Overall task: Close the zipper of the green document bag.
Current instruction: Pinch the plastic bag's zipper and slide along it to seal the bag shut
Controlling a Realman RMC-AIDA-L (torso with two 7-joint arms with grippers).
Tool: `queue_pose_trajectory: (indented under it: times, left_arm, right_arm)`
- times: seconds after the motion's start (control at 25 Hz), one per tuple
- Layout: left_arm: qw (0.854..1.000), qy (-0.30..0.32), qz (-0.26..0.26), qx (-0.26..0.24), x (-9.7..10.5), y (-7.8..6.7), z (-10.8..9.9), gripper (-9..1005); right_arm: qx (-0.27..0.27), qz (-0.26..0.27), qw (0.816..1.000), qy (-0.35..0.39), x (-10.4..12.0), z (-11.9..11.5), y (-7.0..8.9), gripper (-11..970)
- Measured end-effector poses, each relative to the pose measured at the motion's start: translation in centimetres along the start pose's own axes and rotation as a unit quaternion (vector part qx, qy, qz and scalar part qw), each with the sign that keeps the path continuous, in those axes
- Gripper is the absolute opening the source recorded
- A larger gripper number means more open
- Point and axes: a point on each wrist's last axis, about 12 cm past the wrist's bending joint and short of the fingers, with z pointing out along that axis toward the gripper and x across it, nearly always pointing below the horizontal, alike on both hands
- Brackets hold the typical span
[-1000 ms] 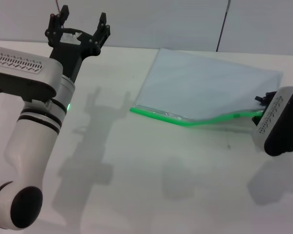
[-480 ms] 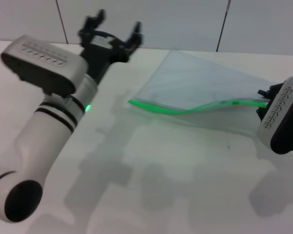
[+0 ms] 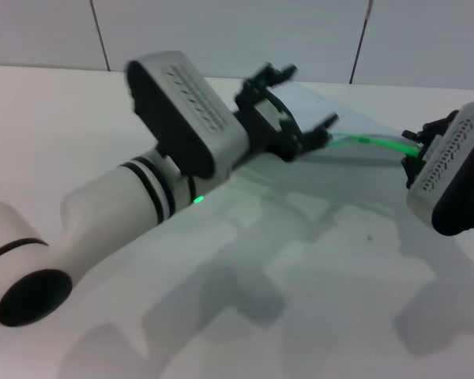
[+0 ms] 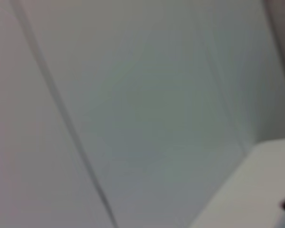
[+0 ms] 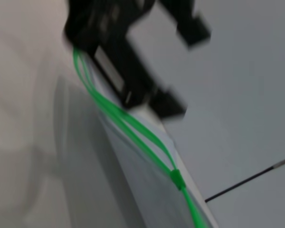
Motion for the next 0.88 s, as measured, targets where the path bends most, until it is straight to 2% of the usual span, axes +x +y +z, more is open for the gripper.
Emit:
queue_pose_trajectory:
  times: [0.24, 0.4, 0.88]
  left_arm:
    - [0.998, 0.018, 0.050, 0.045, -0.5, -1.3, 0.3, 845]
    - [0.993, 0.052, 0.079, 0.074, -0.6, -1.7, 0.8, 844]
    - [0.984, 0.069, 0.144, 0.075, -0.6, -1.9, 1.5, 841]
  right_arm:
    - [-0.002, 0.011, 1.000, -0.012, -0.6, -0.1, -0.1, 70]
    - [-0.003, 0.016, 1.000, -0.014, -0.5, 0.0, -0.1, 56]
    - [-0.008, 0.016, 1.000, -0.009, -0.2, 0.2, 0.2, 50]
